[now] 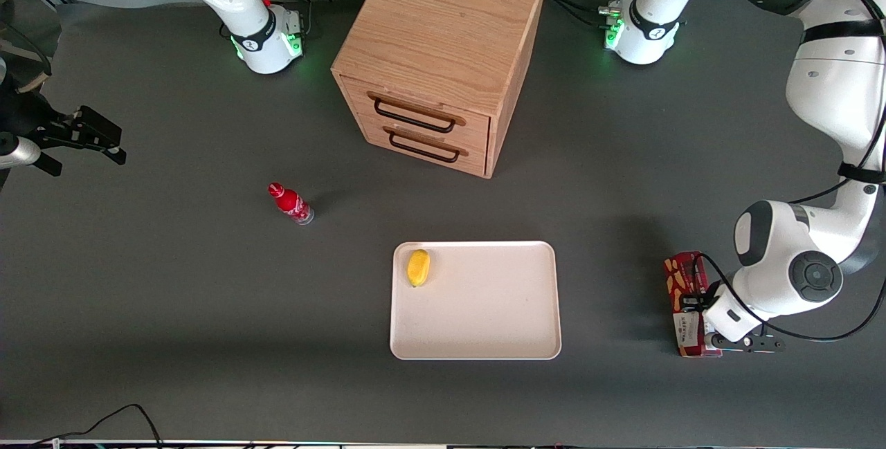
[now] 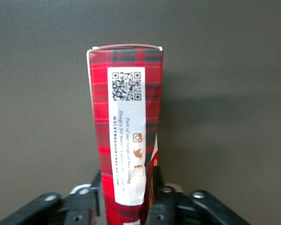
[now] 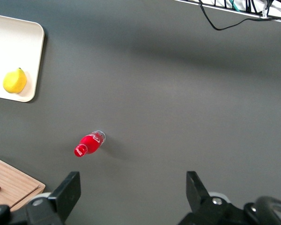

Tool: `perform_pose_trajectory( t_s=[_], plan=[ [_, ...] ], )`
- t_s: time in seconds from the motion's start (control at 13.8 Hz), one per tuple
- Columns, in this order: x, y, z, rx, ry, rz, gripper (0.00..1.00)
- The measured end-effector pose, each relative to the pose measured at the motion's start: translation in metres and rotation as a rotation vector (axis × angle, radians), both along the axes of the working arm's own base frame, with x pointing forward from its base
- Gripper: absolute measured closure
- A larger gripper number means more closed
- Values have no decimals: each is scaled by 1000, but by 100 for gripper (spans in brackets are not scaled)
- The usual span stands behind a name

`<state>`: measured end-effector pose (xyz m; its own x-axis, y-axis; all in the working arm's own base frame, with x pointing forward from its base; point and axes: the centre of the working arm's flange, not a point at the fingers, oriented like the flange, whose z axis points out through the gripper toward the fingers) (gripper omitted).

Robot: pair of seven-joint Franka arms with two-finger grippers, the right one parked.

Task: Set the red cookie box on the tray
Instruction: 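Close the left gripper on the box end and lift it, then carry the box over the white tray and lower it upright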

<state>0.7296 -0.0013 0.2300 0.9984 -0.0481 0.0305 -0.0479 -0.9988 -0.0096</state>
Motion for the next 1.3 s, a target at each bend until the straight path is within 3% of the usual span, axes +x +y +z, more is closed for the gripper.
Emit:
perform_pose_trajectory(
  t_s=[0.14, 0.22, 0.36, 0.58, 0.87, 1.08, 1.3],
  plan=[
    [1, 0, 3, 0, -5, 0, 83],
    [2, -1, 8, 1, -13, -1, 86],
    [5, -5, 32, 10, -19, -5, 87],
    [4, -31, 127, 17, -18, -2, 88],
    [-36, -106, 261, 11, -24, 75, 88],
    [-61, -184, 304, -13, -47, 128, 88],
    [-74, -258, 293, -50, -66, 141, 88]
  ],
)
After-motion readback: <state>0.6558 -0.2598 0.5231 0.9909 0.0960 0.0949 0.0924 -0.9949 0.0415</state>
